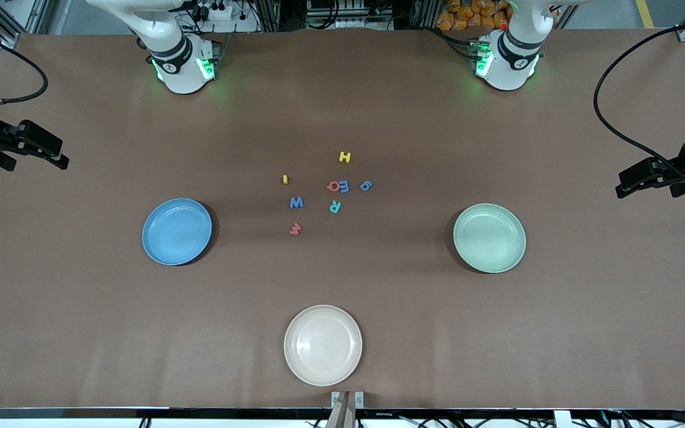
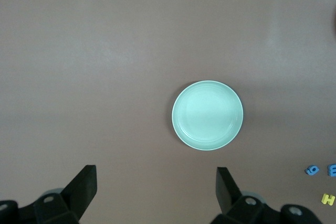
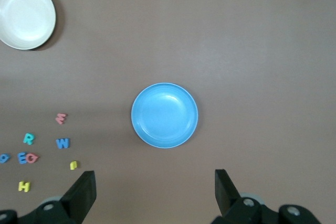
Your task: Sort upper and lower case letters into plates
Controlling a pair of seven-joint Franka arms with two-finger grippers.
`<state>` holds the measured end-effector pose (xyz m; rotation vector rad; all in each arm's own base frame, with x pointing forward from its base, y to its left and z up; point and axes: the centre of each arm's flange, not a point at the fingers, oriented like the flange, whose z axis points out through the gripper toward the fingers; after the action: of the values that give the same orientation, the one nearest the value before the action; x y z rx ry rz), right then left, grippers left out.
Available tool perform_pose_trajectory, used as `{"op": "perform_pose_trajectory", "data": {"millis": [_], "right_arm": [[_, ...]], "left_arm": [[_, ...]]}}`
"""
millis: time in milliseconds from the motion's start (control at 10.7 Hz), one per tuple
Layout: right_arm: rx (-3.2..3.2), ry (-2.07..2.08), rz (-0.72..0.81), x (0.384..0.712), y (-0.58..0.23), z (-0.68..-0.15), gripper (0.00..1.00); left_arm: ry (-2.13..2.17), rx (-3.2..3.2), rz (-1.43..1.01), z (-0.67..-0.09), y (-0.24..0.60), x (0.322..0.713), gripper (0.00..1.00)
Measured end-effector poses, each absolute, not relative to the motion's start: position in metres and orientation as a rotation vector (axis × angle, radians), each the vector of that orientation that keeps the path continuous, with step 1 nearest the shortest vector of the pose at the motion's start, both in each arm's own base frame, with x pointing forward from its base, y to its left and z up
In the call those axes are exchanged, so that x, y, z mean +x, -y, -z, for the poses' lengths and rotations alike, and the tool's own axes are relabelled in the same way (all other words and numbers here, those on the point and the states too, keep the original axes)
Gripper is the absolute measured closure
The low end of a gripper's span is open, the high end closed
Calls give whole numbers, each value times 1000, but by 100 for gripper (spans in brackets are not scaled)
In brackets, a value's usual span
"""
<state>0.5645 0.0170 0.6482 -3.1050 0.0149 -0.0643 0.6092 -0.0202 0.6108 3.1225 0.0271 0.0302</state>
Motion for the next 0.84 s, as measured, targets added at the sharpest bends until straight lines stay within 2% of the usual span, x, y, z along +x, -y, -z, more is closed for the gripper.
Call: {"op": "perform_pose_trajectory", "data": {"millis": [467,840], "right_arm": [[-3132,16,88,566,-26,-648,0],[-3137,16,123,569,-25,-649,0]], "left_arm": [[-25,3123,-23,-610,21,609,0],[29,3120,157,-578,41,607,0]]}}
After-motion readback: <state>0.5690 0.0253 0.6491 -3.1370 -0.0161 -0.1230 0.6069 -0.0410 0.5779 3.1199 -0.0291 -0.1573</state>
